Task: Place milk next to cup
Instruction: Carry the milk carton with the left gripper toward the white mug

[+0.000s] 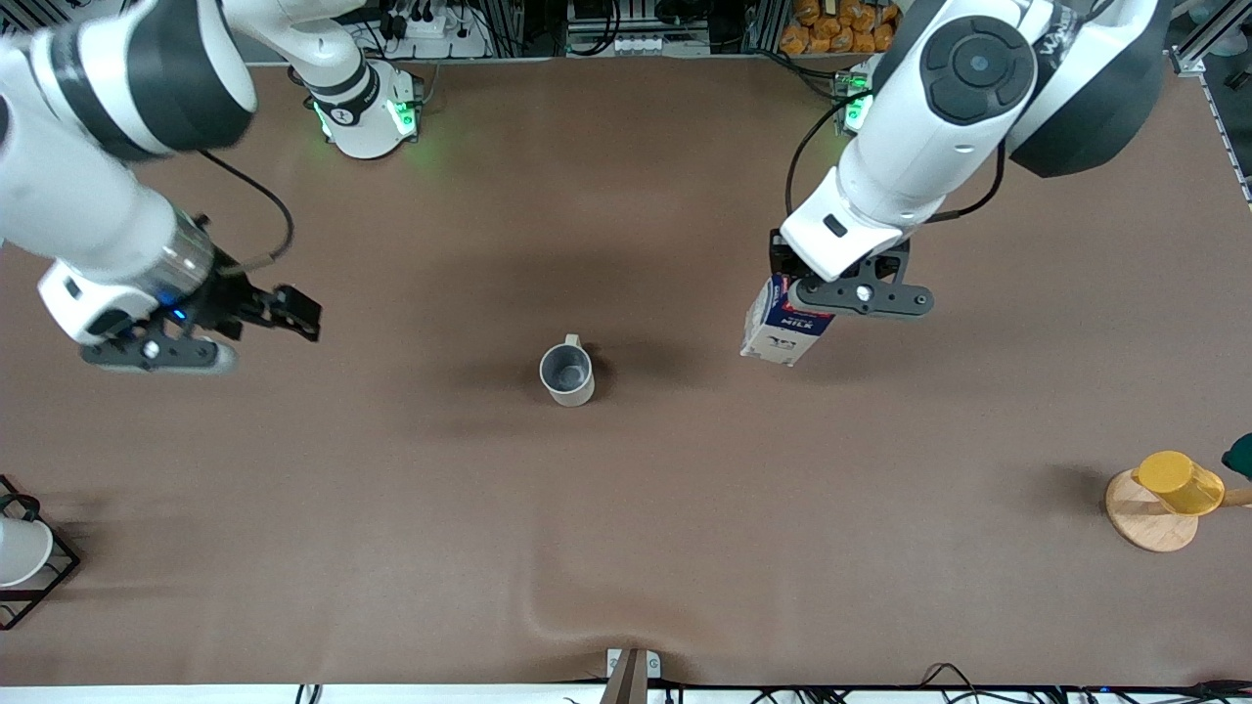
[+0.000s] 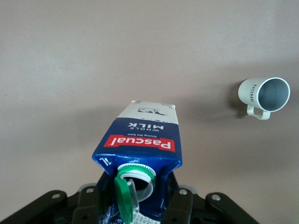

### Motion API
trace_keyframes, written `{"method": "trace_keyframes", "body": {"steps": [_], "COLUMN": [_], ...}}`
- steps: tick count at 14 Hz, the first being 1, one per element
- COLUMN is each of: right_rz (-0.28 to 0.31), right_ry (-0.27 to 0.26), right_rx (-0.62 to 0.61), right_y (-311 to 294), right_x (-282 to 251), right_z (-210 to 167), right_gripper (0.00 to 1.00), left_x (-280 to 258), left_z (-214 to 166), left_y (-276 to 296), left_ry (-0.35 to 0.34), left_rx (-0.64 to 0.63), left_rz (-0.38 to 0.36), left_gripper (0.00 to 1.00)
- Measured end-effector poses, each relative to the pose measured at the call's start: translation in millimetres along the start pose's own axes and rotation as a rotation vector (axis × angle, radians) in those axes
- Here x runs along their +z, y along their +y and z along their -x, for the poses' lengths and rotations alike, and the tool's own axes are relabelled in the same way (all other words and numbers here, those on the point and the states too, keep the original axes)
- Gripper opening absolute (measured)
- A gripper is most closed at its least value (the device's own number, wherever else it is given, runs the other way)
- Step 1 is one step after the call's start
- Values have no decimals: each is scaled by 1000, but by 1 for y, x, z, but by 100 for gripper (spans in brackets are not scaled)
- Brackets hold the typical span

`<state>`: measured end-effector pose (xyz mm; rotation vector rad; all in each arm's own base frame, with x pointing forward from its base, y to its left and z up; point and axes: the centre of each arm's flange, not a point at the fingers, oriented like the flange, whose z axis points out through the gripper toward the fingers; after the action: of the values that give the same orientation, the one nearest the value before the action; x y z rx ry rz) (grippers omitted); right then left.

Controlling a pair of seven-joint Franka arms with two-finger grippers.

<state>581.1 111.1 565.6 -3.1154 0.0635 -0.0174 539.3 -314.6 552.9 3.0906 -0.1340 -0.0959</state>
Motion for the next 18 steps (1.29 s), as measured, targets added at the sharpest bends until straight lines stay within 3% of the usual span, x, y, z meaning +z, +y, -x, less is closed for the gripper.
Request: {"method": "trace_keyframes", "body": {"steps": [5,7,10,13,18], "right_rz": [7,3,0,0,0], "right_ry": [-51,-44,14,18,2], "right_rx": [-46,-45,-19,6,-8], "right_y": [61,95,141,155,149], "right_x": [-40,-59,-91,-110,-85], "right_z": [48,55,56,61,41], "right_gripper": [100,100,100,100,100], "left_x": [10,27,47,64,81], "left_z": [19,33,48,71,90], "left_y": [42,75,108,146,190], "left_ry": [-19,-46,-78,-96,-69], "left_rx": [-46,-69,-66,-99,-162], "left_rz": [1,-8,-21,-34,11], "left_gripper": [47,47,47,47,47]}}
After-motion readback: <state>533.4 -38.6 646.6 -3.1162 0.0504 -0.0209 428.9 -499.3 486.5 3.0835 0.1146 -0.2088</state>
